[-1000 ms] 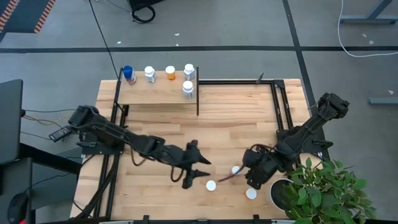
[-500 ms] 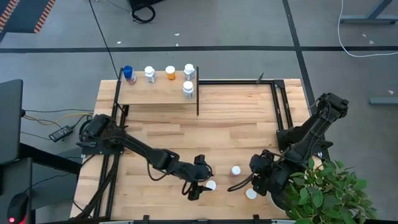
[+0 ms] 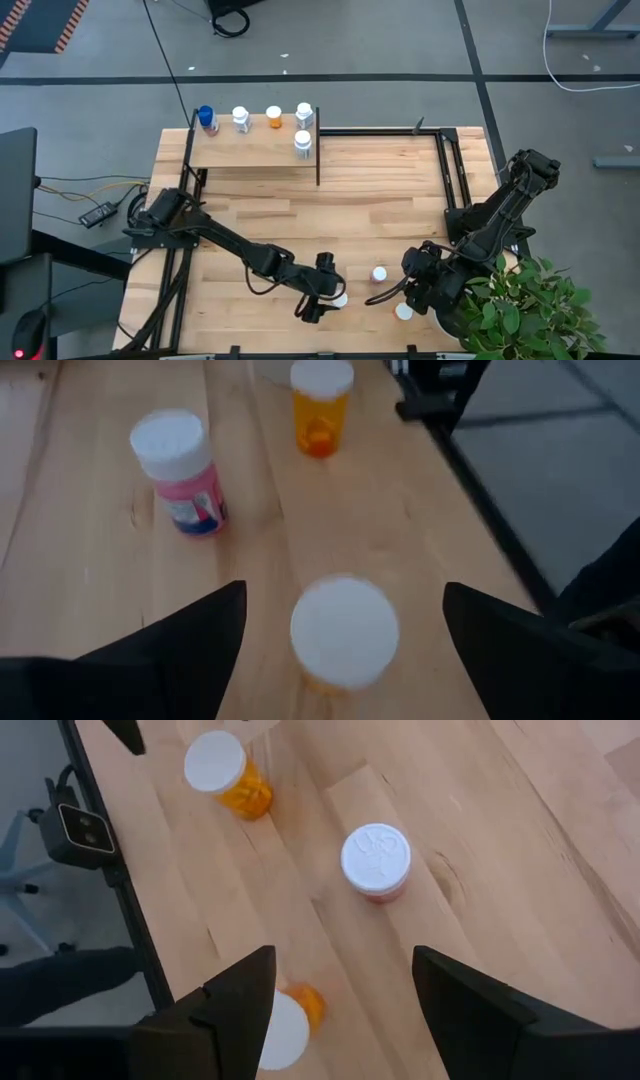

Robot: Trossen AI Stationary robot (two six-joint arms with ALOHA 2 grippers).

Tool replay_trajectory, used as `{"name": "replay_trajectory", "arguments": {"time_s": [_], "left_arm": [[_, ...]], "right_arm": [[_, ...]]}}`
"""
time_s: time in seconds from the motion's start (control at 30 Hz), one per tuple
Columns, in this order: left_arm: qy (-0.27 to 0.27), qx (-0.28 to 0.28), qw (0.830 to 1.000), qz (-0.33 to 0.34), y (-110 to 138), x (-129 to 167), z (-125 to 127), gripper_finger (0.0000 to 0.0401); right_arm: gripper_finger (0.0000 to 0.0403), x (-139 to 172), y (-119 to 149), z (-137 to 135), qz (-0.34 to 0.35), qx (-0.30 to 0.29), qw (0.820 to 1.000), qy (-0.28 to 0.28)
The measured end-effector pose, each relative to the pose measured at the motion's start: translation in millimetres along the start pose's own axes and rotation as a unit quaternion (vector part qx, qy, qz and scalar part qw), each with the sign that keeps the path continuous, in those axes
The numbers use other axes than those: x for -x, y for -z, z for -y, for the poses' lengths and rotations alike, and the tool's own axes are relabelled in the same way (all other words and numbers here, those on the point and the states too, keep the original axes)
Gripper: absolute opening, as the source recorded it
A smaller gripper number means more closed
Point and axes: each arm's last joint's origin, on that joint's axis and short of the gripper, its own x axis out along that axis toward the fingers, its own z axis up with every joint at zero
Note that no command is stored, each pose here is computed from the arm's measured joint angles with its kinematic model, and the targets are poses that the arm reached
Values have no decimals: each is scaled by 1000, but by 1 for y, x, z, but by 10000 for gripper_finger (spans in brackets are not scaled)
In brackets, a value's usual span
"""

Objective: Pick and place medicine bottles onto shelf by color
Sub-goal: Put the left orange bottle on the shelf

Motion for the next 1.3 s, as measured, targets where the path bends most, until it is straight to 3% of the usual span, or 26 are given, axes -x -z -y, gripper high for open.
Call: {"name": "replay_trajectory", "arguments": {"time_s": [0.73, 1.3], "left_arm": [[-8, -33, 999, -18, 28, -32, -1, 340], [0, -23, 1000, -5, 26, -32, 0, 239]], "right_arm": [[243, 0, 0, 0, 3, -14, 1000, -2], [243, 0, -1, 0, 8, -14, 1000, 0]]}}
